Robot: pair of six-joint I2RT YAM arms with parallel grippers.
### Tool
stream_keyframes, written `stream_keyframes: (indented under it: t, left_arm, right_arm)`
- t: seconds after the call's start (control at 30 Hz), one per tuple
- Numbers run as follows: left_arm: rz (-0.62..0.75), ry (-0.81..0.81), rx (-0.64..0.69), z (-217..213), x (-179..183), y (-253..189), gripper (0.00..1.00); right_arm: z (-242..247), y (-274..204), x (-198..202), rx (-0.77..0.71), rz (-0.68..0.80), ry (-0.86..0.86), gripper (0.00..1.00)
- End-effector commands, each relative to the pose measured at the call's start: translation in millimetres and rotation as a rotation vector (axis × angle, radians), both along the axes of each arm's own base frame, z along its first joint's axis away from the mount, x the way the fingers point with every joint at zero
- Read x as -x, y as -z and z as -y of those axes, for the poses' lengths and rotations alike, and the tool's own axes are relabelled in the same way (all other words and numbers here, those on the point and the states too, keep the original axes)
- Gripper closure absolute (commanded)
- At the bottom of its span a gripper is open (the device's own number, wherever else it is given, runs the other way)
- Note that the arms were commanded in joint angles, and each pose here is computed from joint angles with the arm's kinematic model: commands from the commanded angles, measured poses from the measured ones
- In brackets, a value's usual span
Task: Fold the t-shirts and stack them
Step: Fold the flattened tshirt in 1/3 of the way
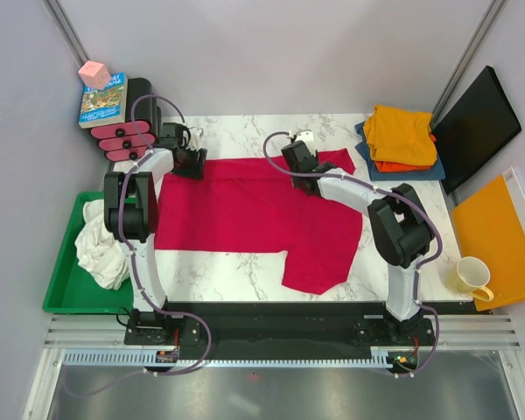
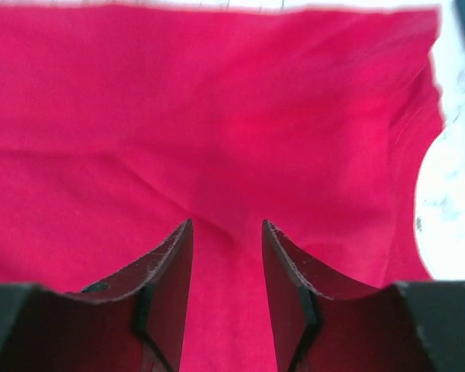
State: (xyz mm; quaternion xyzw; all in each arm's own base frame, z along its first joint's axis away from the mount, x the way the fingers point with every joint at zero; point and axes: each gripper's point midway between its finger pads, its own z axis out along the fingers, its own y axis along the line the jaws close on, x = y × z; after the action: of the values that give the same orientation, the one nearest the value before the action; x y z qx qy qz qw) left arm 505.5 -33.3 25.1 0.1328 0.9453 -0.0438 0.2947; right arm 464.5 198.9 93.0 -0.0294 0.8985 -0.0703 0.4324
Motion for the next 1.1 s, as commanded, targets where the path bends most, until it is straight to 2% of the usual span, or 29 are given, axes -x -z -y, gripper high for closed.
stream_keyframes:
  t: [0.0, 0.4, 0.47, 0.57, 0.6, 0.67, 0.9, 1.07]
  left_arm:
    - [0.019, 0.009, 0.041, 15, 0, -11, 0.33]
    - [-0.006, 0.014, 0.031, 15, 11, -5, 0.33]
    - [-0.008, 0.015, 0.029, 15, 12, -3, 0.33]
    - [-0.015, 0.016, 0.022, 13, 14, -1, 0.33]
    - [-0.014, 0.017, 0.019, 13, 14, -1, 0.33]
    - [-0.017, 0.019, 0.019, 13, 14, 1, 0.33]
    - [-0.02, 0.018, 0.034, 17, 10, 3, 0.34]
    - [-0.01, 0.021, 0.037, 19, 6, 0, 0.34]
  right_arm:
    - [20, 19, 14, 0.029, -0.043, 0.041, 0.51]
    - [25, 48, 3, 0.102, -0.072, 0.063, 0.52]
    - [24, 45, 0, 0.099, -0.064, 0.066, 0.6]
    - [25, 38, -4, 0.099, -0.044, 0.078, 0.81]
    - [25, 36, -5, 0.103, -0.038, 0.082, 0.92]
    - [26, 26, -10, 0.1, -0.014, 0.093, 1.0]
    - [28, -7, -30, 0.088, 0.059, 0.117, 1.0]
    - [45, -3, -47, 0.102, 0.044, 0.158, 1.0]
